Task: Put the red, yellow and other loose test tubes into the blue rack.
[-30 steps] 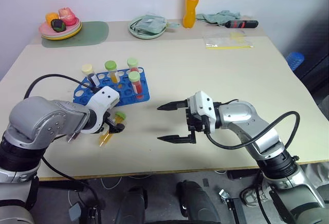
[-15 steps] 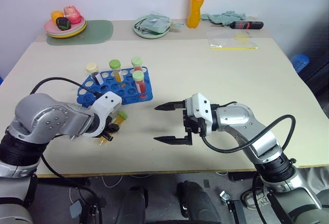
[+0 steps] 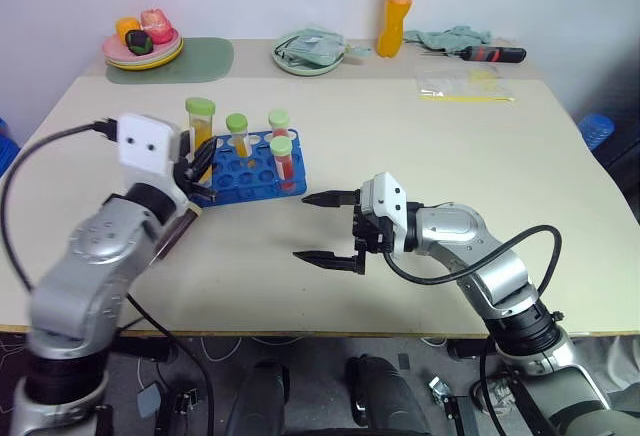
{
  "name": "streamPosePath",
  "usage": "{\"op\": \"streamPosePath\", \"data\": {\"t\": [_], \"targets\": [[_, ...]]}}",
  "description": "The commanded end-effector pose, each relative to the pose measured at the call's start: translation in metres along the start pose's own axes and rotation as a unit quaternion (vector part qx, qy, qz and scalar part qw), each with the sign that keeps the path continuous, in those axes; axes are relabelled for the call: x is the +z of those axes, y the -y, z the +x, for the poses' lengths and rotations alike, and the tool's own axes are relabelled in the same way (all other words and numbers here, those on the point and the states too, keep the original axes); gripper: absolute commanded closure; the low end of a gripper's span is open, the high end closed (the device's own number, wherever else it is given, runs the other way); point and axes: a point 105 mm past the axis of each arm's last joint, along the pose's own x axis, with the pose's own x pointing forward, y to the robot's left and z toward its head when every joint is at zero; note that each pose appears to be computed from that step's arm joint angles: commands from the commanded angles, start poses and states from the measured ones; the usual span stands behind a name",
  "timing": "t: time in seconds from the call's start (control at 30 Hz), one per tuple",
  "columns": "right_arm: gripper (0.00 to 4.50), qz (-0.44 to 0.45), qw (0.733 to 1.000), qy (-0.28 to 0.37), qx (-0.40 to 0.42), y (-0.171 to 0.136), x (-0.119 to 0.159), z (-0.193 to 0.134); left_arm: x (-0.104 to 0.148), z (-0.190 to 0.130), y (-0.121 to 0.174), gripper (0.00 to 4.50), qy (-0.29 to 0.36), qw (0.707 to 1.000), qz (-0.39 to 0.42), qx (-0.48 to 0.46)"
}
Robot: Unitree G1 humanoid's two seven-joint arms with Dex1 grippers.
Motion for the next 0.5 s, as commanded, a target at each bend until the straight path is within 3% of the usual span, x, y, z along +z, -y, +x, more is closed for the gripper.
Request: {"op": "streamPosePath", "data": {"t": [0.03,0.17,0.5], "targets": [[0.00,-0.001,1.000,0.016,-0.018,0.001,0.007,0.000,0.001,0.014,0.014,3.71,0.050,0.998,0.001,0.032],[0.00,0.005,0.999,0.017,-0.027,0.000,0.007,-0.001,0.000,0.024,0.032,3.71,0.076,0.997,-0.021,0.008],[0.00,0.013,0.999,0.015,-0.045,0.001,0.007,-0.004,-0.013,0.033,0.034,3.71,0.079,0.997,-0.015,-0.002]]}}
